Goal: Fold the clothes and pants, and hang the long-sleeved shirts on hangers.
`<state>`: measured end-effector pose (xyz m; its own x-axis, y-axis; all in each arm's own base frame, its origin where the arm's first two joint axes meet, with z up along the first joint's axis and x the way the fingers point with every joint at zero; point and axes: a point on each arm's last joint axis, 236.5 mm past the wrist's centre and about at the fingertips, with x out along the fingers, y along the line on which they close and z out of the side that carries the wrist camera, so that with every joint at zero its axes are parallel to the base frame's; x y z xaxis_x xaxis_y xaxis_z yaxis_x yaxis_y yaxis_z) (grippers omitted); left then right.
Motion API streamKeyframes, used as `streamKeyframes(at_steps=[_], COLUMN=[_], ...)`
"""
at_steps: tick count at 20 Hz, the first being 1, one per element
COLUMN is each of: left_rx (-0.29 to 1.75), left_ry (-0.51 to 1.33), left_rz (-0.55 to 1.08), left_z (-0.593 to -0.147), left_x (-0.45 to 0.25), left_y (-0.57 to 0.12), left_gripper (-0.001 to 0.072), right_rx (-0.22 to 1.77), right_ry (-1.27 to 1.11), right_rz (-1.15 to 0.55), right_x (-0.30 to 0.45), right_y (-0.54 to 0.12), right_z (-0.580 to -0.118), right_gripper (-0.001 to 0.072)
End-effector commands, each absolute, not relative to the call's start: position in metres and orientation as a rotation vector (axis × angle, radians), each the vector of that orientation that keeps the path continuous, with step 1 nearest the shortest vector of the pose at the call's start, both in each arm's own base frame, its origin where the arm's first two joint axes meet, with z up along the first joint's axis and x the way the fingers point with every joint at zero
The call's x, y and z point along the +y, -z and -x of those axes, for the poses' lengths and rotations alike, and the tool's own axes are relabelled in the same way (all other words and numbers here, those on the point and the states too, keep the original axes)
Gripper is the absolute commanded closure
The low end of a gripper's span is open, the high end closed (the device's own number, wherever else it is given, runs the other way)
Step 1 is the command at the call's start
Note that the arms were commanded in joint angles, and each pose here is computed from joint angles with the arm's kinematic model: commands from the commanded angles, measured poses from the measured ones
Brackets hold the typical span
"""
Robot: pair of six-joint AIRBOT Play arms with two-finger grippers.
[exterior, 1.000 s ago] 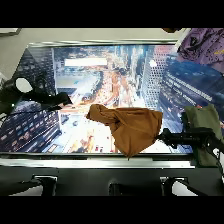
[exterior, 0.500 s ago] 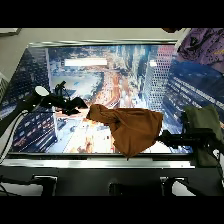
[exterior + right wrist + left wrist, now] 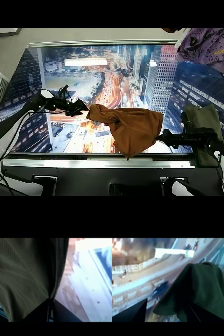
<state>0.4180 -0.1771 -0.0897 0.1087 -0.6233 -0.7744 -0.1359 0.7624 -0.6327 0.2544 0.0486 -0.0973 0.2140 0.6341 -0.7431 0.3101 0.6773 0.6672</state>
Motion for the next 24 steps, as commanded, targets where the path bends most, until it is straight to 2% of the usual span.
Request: streamKeyframes(at_steps=[1, 6, 7, 10, 11, 14, 17, 21, 24], left_rx=[1.482, 1.540, 1.542, 1.545, 1.543, 1.474, 1.271, 0.854, 0.498], left_ry=[0.401, 0.400, 0.400, 0.400, 0.403, 0.420, 0.396, 0.261, 0.173], left_rz=[0.666, 0.673, 0.673, 0.673, 0.671, 0.641, 0.526, 0.322, 0.188], left_z=[-0.412, -0.402, -0.402, -0.401, -0.402, -0.418, -0.461, -0.504, -0.477], left_x=[-0.179, -0.182, -0.182, -0.182, -0.183, -0.178, -0.148, -0.078, -0.038], left_y=[0.102, 0.118, 0.119, 0.120, 0.119, 0.095, 0.021, -0.159, -0.321], left_gripper=[0.0219, 0.0222, 0.0297, 0.0667, 0.0692, 0.0696, 0.0698, 0.0698, 0.0697], right_rx=[1.388, 1.392, 1.393, 1.396, 1.394, 1.321, 1.096, 0.727, 0.429], right_ry=[-0.277, -0.283, -0.284, -0.293, -0.298, -0.330, -0.320, -0.323, -0.316], right_rz=[-0.870, -0.872, -0.873, -0.879, -0.877, -0.818, -0.691, -0.471, -0.316], right_x=[0.051, 0.052, 0.052, 0.054, 0.054, 0.048, 0.020, -0.011, -0.010], right_y=[0.095, 0.095, 0.095, 0.093, 0.091, 0.063, -0.010, -0.185, -0.339], right_z=[-0.253, -0.252, -0.252, -0.251, -0.251, -0.270, -0.329, -0.396, -0.397], right_gripper=[0.0684, 0.0684, 0.0684, 0.0684, 0.0685, 0.0685, 0.0686, 0.0686, 0.0686])
